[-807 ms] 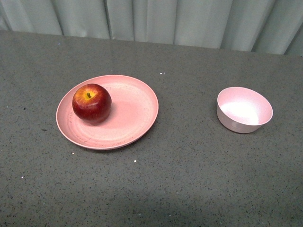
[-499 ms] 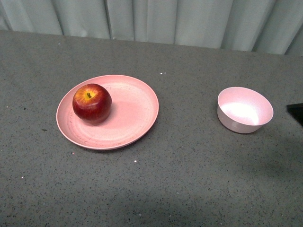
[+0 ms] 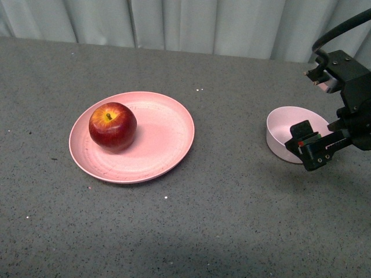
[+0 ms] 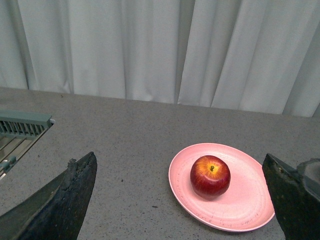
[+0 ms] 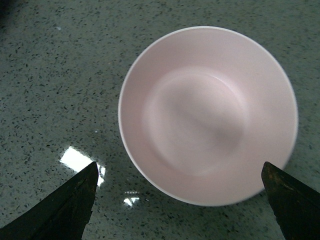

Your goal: Move apple from plate to bowl

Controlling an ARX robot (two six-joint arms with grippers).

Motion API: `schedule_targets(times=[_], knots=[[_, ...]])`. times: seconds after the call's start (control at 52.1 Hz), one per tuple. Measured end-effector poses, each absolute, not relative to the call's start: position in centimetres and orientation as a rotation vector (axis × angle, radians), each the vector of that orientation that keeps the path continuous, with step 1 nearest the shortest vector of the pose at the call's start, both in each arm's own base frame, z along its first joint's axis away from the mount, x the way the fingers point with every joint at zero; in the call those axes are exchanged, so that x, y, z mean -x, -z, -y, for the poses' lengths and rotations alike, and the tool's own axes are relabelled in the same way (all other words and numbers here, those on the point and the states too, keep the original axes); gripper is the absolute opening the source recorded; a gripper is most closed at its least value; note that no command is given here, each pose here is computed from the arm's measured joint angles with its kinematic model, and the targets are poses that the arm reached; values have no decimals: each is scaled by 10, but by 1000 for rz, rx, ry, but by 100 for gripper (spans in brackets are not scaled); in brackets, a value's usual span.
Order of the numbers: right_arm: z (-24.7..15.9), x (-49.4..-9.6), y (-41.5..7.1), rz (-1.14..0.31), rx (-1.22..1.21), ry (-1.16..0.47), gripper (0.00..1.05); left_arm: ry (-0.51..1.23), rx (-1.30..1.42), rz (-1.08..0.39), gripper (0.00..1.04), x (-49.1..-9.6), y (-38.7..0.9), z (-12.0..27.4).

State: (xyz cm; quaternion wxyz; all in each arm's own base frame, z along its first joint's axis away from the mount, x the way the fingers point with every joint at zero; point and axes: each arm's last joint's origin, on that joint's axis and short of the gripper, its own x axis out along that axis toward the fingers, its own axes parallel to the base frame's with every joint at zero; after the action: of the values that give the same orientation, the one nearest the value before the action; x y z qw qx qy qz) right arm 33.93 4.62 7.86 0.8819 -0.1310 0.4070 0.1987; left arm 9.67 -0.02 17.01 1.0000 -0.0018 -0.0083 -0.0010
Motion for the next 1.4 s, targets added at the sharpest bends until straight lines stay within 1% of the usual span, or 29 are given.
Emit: schedule_targets(times=[0.25,0.307,0.384,0.403,0.461,0.48,0.557,0.595,0.711,0.749,0.768,0.807,0.864,0.883,1.018,1.21,1.287,1.402], knots=[[-61,-354,-60,-887,307,-472,95,2,4,17,98,-97,-170,0],[-63,-358,-58,-890,313,-474,85,2,4,17,98,-97,-170,0],[-64,-361,-57,-888,314,-474,77,2,4,17,98,-97,-170,0],[-65,-363,-57,-885,315,-473,71,2,4,17,98,-97,-170,0],[-66,-365,-57,-881,316,-472,60,2,4,17,98,-97,-170,0],[-66,-365,-57,-882,316,-471,59,2,4,17,98,-97,-170,0],[-66,-368,-58,-882,315,-471,46,2,4,17,98,-97,-170,0],[-66,-368,-58,-883,314,-470,43,2,4,17,98,-97,-170,0],[-66,-370,-58,-892,305,-469,27,2,4,17,98,-97,-170,0],[-66,-369,-58,-900,301,-471,20,2,4,17,98,-97,-170,0],[-66,-369,-58,-908,293,-474,14,2,4,17,98,-97,-170,0],[-66,-369,-58,-913,290,-475,11,2,4,17,98,-97,-170,0],[-65,-369,-58,-921,288,-476,2,2,4,17,98,-97,-170,0],[-65,-369,-58,-921,288,-474,1,2,4,17,98,-97,-170,0],[-62,-370,-59,-930,259,-473,1,2,4,17,98,-97,-170,0],[-68,-367,-75,-911,192,-522,1,2,4,17,98,-97,-170,0],[-80,-365,-85,-887,182,-554,1,2,4,17,98,-97,-170,0],[-102,-361,-88,-886,174,-595,1,2,4,17,98,-97,-170,0]])
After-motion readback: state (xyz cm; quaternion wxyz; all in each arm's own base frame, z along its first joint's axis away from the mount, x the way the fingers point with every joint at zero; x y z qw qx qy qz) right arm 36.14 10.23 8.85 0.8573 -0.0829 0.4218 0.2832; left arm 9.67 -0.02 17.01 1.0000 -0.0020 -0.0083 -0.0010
